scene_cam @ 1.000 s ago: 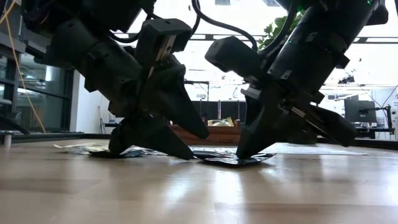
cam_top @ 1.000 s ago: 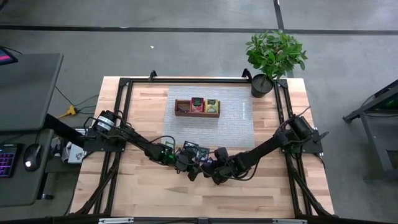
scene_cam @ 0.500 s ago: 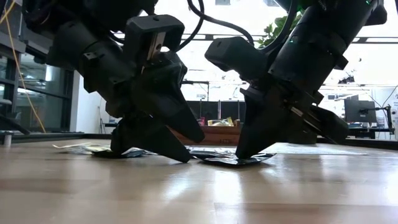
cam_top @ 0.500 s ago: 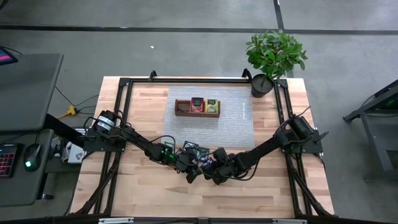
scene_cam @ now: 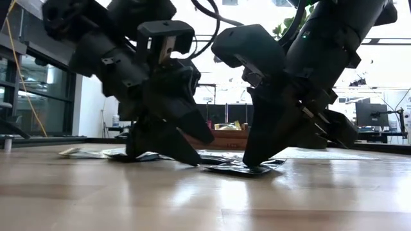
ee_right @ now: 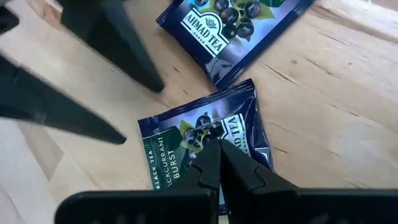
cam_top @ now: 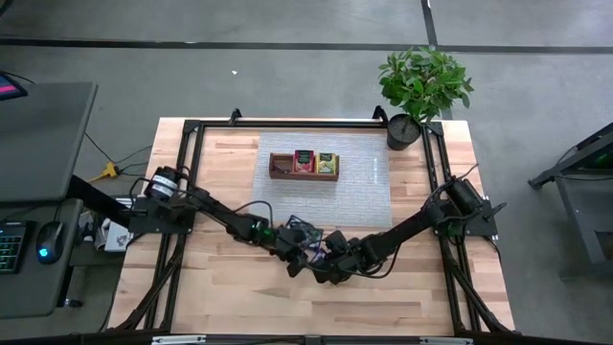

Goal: Pick & Place Tea
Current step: Put the purple tea bag into the left section of the wooden organizer

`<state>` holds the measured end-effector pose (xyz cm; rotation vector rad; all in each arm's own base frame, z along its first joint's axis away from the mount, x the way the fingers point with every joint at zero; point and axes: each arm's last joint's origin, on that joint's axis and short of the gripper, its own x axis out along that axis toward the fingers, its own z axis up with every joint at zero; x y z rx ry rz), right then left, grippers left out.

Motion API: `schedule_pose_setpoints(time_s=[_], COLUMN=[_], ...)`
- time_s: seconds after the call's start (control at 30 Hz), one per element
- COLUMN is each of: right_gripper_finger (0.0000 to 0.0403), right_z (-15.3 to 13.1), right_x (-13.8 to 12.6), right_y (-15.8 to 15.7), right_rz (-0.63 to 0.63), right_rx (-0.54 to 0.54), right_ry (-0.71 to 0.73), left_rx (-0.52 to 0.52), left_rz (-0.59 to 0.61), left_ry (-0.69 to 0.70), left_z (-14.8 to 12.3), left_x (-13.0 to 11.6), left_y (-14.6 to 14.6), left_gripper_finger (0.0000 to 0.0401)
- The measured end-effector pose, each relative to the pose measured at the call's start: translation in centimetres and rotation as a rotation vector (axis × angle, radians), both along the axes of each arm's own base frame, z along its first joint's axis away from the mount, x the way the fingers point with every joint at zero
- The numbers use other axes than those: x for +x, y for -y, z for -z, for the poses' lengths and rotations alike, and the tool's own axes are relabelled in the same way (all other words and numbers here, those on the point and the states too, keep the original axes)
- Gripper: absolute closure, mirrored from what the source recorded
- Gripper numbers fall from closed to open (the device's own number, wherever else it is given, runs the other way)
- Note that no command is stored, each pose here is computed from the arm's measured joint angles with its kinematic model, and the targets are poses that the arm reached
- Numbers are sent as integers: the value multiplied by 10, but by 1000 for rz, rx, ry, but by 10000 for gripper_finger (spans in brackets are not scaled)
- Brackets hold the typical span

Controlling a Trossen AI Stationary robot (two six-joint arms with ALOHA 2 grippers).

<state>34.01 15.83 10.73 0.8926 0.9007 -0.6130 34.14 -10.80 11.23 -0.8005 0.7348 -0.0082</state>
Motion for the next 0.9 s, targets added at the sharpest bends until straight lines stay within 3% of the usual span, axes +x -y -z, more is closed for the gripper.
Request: schedule_pose_setpoints(time_s=[0.9], right_gripper_finger=[403], right_z=[-1], right_x=[10], right_y=[14], right_rz=[-224], right_rx=[-146], right_ry=[13], left_rx=[-51], left_rz=[73], left_ry=[-60], left_z=[-4], left_x=[7], left_y=[-3], left_gripper_finger=[215])
